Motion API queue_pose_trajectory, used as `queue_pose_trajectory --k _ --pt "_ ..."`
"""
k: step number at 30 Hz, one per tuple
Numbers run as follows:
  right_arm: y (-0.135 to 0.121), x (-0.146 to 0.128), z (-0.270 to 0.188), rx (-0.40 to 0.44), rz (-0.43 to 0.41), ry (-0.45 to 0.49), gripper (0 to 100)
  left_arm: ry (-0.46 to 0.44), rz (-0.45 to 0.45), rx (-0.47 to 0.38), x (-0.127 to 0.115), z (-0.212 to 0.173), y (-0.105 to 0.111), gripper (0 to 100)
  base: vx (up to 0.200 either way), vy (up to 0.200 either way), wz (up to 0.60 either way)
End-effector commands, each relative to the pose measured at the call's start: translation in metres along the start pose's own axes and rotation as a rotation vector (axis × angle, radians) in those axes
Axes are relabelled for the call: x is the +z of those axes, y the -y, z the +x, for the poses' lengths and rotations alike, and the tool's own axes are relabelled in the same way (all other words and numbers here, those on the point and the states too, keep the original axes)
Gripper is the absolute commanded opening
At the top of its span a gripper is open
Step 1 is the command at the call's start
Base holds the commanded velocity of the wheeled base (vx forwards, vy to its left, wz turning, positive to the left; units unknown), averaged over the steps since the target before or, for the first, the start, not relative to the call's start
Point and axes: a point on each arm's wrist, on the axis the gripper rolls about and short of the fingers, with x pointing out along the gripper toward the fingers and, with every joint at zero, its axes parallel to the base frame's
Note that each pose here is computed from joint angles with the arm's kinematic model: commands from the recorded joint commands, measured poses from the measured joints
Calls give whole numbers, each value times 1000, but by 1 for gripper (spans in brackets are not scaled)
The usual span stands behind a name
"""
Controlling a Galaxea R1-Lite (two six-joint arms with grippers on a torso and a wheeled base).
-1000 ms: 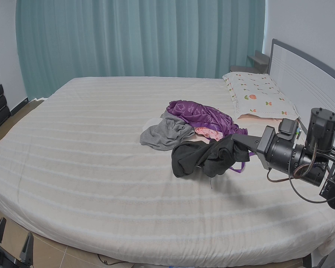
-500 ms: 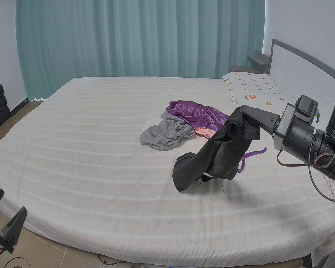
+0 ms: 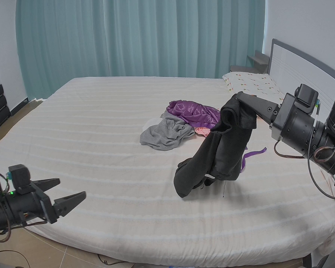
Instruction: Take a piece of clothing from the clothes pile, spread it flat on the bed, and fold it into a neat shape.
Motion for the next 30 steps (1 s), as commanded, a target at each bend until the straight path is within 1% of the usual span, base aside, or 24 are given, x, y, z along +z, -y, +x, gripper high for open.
queue_pose_trajectory --k 1,5,8,11,14,22,25,27,29,30 --pt "-5 -18 20 -15 -12 -18 0 -232 -77 -85 -32 121 12 100 0 0 0" --pt "-5 -14 20 -21 -7 9 0 -234 -118 -47 -46 161 28 100 0 0 0" --pt "-5 -11 20 -21 -9 21 0 -258 -145 -45 -53 183 37 100 0 0 0" --pt "-7 -7 19 -13 -11 34 0 -285 -167 -16 -68 203 47 100 0 0 0" --pt "-7 -9 19 -13 -8 24 0 -285 -170 3 -78 219 54 100 0 0 0" --pt "-6 -9 19 -19 -7 24 0 -245 -171 -24 -81 249 62 100 0 0 0" --pt "-7 -9 18 -17 -7 26 0 -230 -204 -38 -82 263 67 100 0 0 0" --pt "-6 -8 18 -18 -7 27 0 -222 -229 -53 -84 276 74 100 0 0 0" --pt "-6 -8 18 -20 -7 28 0 -203 -242 -56 -85 290 76 100 0 0 0" --pt "-6 -8 18 -20 -7 28 0 -203 -242 -56 -85 290 76 100 0 0 0"
